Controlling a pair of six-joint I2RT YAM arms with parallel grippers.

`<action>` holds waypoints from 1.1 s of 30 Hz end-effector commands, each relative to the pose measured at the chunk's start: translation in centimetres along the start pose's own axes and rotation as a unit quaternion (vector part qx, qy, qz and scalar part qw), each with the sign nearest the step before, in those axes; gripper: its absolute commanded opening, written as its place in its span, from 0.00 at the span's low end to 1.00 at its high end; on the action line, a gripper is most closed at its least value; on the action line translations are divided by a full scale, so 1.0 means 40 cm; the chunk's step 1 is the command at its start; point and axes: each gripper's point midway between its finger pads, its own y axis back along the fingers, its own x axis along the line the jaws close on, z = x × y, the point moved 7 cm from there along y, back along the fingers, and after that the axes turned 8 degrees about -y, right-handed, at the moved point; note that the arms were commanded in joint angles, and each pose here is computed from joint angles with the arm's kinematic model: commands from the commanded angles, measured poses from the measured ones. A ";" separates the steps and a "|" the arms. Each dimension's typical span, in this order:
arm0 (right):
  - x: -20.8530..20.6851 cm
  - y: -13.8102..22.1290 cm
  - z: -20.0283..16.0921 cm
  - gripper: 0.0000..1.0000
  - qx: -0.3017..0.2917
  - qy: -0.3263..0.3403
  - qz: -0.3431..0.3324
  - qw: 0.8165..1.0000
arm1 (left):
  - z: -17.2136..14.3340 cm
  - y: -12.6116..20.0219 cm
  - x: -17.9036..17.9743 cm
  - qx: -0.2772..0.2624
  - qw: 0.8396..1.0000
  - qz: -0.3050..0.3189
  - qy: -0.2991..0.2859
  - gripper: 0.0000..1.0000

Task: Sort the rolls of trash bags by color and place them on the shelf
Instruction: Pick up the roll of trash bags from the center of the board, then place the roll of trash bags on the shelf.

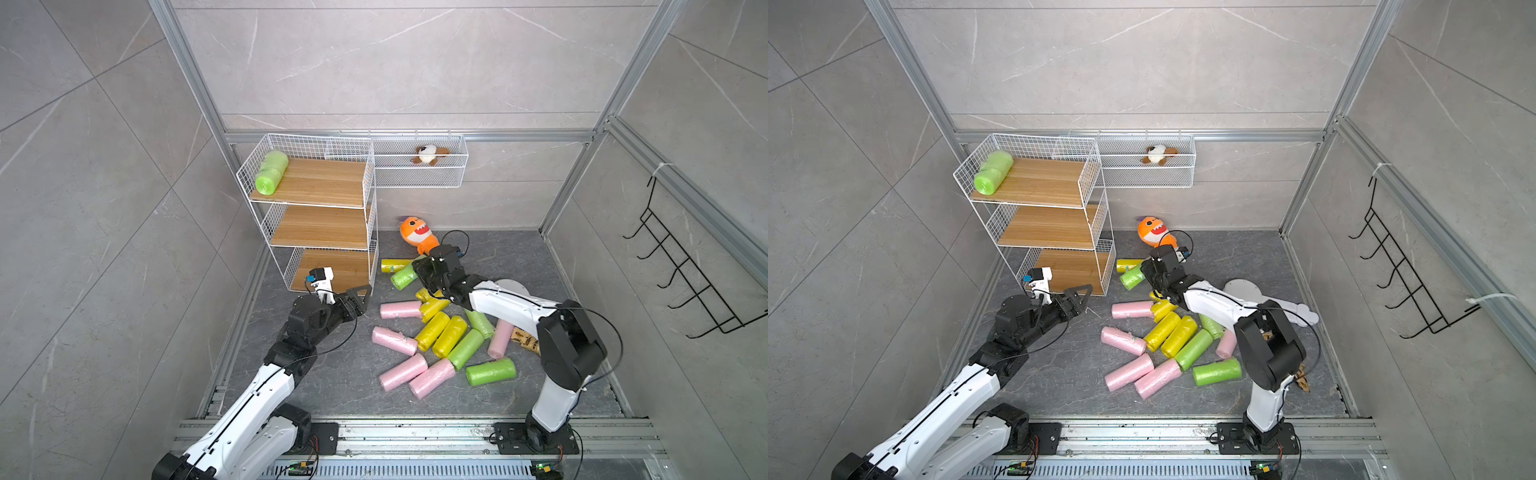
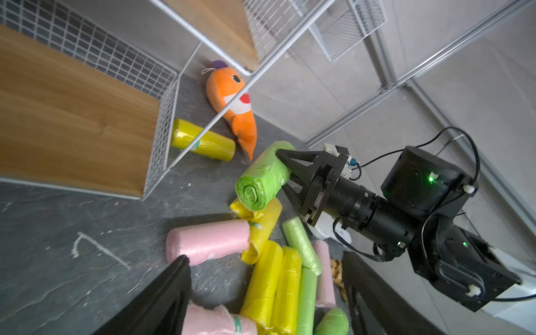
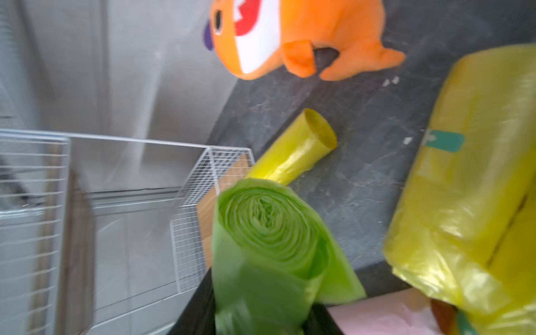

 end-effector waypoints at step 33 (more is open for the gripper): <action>0.214 0.246 -0.067 0.38 0.083 0.011 0.314 0.946 | 0.085 -0.192 -0.174 -0.014 0.974 -0.203 0.098 0.80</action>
